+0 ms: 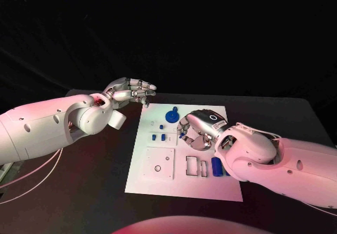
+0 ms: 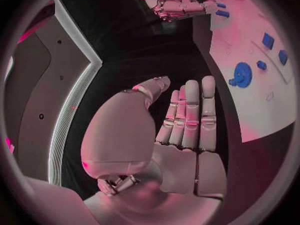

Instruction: Assemble the parts on the task board

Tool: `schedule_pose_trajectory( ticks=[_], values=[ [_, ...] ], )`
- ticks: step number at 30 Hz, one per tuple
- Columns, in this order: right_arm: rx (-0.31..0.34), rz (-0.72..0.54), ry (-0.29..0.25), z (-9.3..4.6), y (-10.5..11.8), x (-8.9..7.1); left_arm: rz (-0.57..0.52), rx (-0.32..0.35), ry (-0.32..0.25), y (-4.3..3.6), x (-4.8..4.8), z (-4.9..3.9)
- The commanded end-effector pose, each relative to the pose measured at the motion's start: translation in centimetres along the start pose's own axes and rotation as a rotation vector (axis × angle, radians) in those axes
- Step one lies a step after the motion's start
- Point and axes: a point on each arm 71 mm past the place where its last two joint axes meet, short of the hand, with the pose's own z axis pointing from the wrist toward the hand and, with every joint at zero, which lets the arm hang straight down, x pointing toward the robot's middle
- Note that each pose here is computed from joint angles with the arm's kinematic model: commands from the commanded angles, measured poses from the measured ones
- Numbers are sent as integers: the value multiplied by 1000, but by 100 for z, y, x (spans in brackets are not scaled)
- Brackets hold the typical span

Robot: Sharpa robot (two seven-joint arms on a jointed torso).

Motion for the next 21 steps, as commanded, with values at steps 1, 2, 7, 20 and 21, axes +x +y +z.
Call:
schedule_pose_trajectory(
  ticks=[1,2,7,20,21],
  values=[
    [-40,0,22,21,100,98,-17,8,-5,-14,29,18],
    [-43,3,26,26,114,119,-18,8,-5,-15,33,19],
    [-57,29,58,47,187,306,-24,10,-4,-20,58,22],
    [-62,59,109,75,248,596,-34,7,4,-20,101,42],
    [-62,60,112,77,248,608,-35,7,4,-20,102,43]
  ],
)
